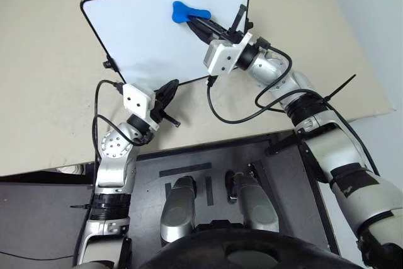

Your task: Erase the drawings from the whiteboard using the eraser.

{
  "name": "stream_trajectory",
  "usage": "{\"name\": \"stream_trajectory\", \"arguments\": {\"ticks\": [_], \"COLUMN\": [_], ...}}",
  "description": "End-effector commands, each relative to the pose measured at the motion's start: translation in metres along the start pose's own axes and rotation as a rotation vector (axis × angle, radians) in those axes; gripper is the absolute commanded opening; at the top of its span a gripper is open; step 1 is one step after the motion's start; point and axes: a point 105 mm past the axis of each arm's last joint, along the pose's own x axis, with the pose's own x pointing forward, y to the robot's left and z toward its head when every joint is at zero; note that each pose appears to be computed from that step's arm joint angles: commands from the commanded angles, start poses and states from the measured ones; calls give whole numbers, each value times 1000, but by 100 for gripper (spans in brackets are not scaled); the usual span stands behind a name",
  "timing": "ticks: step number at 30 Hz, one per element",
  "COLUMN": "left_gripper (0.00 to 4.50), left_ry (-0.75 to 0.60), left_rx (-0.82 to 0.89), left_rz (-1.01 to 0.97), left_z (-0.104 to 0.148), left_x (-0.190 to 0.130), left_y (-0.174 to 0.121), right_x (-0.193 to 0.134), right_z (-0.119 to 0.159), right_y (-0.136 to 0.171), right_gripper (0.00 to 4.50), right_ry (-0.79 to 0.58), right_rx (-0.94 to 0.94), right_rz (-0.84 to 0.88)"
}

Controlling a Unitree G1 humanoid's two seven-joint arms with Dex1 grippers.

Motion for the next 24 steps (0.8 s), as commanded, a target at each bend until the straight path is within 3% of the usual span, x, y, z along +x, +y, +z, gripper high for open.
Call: {"name": "stream_trajectory", "arguments": {"ticks": [1, 7, 15, 18, 24], "left_gripper": [0, 0, 0, 0, 0], "left_ry": [-37, -26, -2, 4, 0], "left_rx": [21, 20, 17, 17, 23], "left_rz": [-4, 0, -20, -34, -61], "left_z": [9, 9, 7, 6, 10], "left_x": [1, -5, -9, -8, -1], "left_y": [0, 0, 0, 1, 3], "right_x": [-14, -75, -167, -177, -171], "right_z": [-1, -16, -9, -5, -7], "right_y": [21, 40, 55, 57, 49], "right_gripper": [1, 1, 1, 1, 174], "right_ry": [5, 144, 413, 464, 490], "right_rx": [48, 220, 459, 528, 554], "right_rz": [82, 150, 307, 322, 269]}}
